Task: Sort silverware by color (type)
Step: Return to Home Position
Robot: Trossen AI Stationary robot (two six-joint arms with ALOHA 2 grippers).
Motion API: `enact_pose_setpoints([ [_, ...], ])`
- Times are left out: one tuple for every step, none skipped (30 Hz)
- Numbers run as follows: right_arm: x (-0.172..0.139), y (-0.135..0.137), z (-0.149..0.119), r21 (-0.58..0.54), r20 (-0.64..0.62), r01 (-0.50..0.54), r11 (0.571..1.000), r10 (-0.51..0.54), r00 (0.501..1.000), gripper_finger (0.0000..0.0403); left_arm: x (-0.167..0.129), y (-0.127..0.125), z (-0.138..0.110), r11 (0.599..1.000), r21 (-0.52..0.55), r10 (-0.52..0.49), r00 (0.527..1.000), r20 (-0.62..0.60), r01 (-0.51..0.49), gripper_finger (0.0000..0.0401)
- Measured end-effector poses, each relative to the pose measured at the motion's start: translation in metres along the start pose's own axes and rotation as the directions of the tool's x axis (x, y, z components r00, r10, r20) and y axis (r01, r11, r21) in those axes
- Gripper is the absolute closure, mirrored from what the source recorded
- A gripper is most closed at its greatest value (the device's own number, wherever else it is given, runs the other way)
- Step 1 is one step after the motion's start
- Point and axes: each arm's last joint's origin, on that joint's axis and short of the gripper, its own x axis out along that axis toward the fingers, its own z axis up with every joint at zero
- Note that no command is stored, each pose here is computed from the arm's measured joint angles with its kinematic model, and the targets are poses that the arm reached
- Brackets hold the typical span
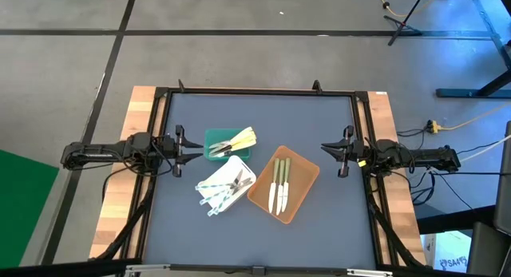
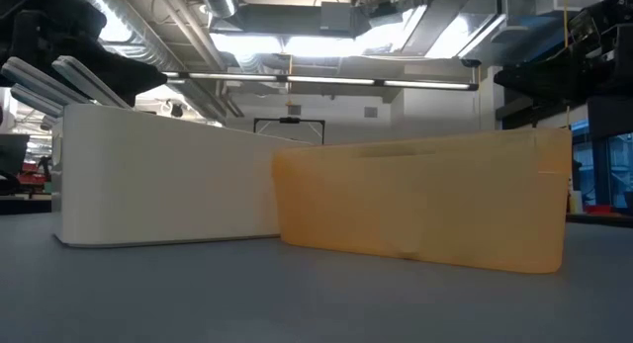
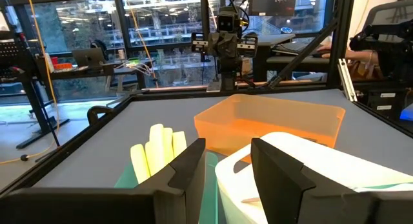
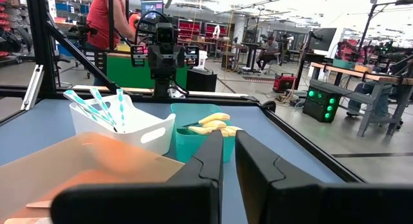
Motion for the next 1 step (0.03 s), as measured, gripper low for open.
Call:
enact_pose_setpoints([
  [0.0,0.0,0.0,0.0,0.0,0.0,1.0,0.0,1.0,0.0372,0.0,0.0,0.0,1.0,0.0,0.0,1.0,0.0,0.0,0.0283],
])
